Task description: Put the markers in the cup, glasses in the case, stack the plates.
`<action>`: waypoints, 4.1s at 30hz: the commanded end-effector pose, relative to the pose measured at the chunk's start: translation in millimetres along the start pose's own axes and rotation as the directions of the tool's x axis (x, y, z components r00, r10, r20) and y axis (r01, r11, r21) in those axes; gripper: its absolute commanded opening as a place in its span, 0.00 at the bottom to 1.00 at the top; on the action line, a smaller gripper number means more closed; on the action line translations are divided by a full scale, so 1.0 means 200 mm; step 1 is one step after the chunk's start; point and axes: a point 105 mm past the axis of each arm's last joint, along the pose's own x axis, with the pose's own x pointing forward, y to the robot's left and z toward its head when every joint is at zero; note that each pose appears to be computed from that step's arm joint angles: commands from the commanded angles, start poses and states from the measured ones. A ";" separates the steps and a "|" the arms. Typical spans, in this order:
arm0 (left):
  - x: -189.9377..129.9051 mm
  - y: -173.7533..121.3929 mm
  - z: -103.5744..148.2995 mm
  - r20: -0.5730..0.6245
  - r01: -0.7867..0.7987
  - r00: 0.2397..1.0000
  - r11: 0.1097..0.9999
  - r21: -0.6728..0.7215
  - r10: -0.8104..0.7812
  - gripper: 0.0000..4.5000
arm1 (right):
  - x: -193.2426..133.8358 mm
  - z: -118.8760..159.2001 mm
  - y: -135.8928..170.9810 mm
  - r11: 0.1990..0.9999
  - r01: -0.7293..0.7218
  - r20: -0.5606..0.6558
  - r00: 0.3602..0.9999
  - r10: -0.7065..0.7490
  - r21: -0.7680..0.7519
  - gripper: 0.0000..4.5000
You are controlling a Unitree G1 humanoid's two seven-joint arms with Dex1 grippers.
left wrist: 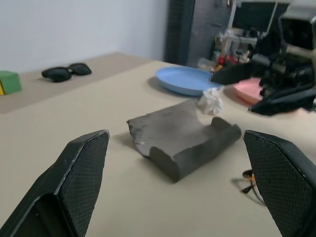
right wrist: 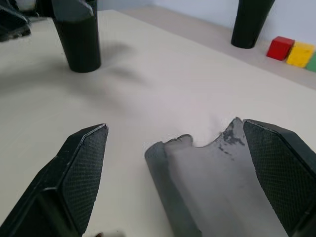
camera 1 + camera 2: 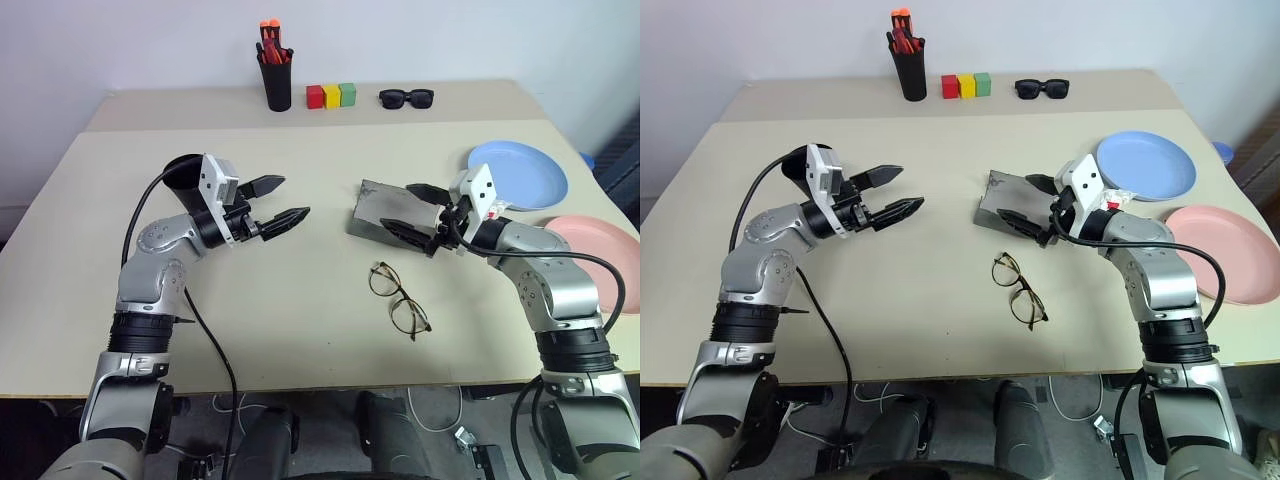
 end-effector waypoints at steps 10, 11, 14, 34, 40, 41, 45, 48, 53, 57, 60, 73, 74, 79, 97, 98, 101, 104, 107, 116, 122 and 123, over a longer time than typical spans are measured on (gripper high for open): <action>0.44 -0.04 -0.08 -0.111 0.191 0.976 0.981 0.023 -0.188 0.99 | -0.09 0.03 -0.07 0.998 0.045 0.013 0.999 -0.045 -0.044 1.00; 0.49 -0.05 -0.10 -0.144 0.204 0.970 0.978 0.036 -0.197 0.99 | -0.11 0.03 -0.07 0.998 0.048 0.014 0.999 -0.047 -0.041 1.00; 0.56 -0.11 -0.20 -0.271 0.297 0.921 0.955 0.020 -0.281 0.99 | -0.13 0.02 -0.05 0.998 0.059 0.017 0.998 -0.059 -0.033 1.00; 0.66 -0.22 -0.47 -0.551 0.370 0.784 0.928 0.044 -0.287 0.87 | -0.17 0.06 -0.01 0.993 0.118 0.041 0.992 -0.117 -0.020 1.00; 0.65 -0.18 -0.41 -0.535 0.361 0.797 0.931 0.050 -0.280 0.25 | -0.16 0.05 0.01 0.995 0.101 0.043 0.994 -0.101 -0.010 1.00; 0.65 -0.17 -0.39 -0.535 0.363 0.797 0.930 0.051 -0.282 0.14 | -0.16 0.05 0.01 0.995 0.098 0.046 0.994 -0.098 -0.010 1.00; 0.61 -0.14 -0.37 -0.567 0.394 0.769 0.917 0.056 -0.295 0.01 | -0.14 0.07 -0.01 0.995 0.096 0.054 0.994 -0.095 -0.017 1.00; 0.57 -0.12 -0.33 -0.570 0.445 0.749 0.894 0.055 -0.337 0.01 | -0.13 0.07 -0.01 0.996 0.086 0.053 0.995 -0.085 -0.014 1.00; 0.47 -0.10 -0.23 -0.531 0.508 0.717 0.860 -0.046 -0.452 0.01 | -0.12 0.07 -0.01 0.997 0.079 0.051 0.996 -0.078 -0.016 1.00; 0.33 -0.08 -0.19 -0.555 0.596 0.645 0.801 -0.066 -0.526 0.01 | -0.12 0.07 -0.01 0.997 0.076 0.050 0.996 -0.075 -0.017 1.00; 0.19 -0.04 -0.21 -0.603 0.628 0.600 0.777 -0.052 -0.526 0.01 | -0.11 0.07 -0.01 0.997 0.072 0.052 0.996 -0.071 -0.024 1.00; 0.04 -0.02 -0.31 -0.643 0.641 0.552 0.763 -0.080 -0.531 0.54 | -0.10 0.07 -0.01 0.998 0.060 0.047 0.997 -0.058 -0.028 1.00; 0.04 -0.02 -0.30 -0.635 0.645 0.561 0.762 -0.066 -0.530 0.65 | -0.10 0.08 -0.01 0.998 0.057 0.047 0.997 -0.056 -0.028 1.00; 0.08 -0.02 -0.17 -0.539 0.633 0.641 0.773 -0.029 -0.546 0.99 | -0.11 0.07 0.05 1.000 0.018 -0.005 1.000 -0.018 0.006 1.00; -0.35 -0.25 0.09 -0.199 0.392 0.887 0.907 -0.150 -0.416 0.99 | -0.25 -0.10 0.38 0.987 0.140 -0.521 0.850 -0.079 0.080 1.00; -0.37 -0.25 0.09 -0.198 0.387 0.891 0.912 -0.136 -0.408 0.99 | -0.25 -0.11 0.37 0.983 0.164 -0.530 0.843 -0.096 0.083 1.00; -0.41 -0.26 0.10 -0.167 0.361 0.913 0.928 -0.088 -0.371 0.99 | -0.24 -0.15 0.37 0.971 0.202 -0.549 0.830 -0.099 0.130 1.00; -0.43 -0.27 0.11 -0.153 0.335 0.927 0.940 -0.068 -0.342 0.99 | -0.24 -0.20 0.34 0.948 0.266 -0.580 0.806 -0.119 0.175 1.00; -0.44 -0.28 0.11 -0.156 0.314 0.935 0.948 -0.052 -0.319 1.00 | -0.25 -0.23 0.30 0.932 0.306 -0.596 0.792 -0.136 0.195 0.87; -0.40 -0.32 0.09 -0.153 0.310 0.938 0.950 -0.036 -0.311 1.00 | -0.25 -0.26 0.32 0.947 0.265 -0.626 0.774 -0.097 0.181 0.24; -0.39 -0.31 0.10 -0.154 0.305 0.940 0.952 -0.026 -0.306 1.00 | -0.26 -0.26 0.31 0.951 0.257 -0.631 0.771 -0.093 0.174 0.01; -0.39 -0.31 0.10 -0.154 0.303 0.940 0.952 -0.027 -0.304 1.00 | -0.26 -0.25 0.30 0.952 0.258 -0.629 0.771 -0.101 0.164 0.01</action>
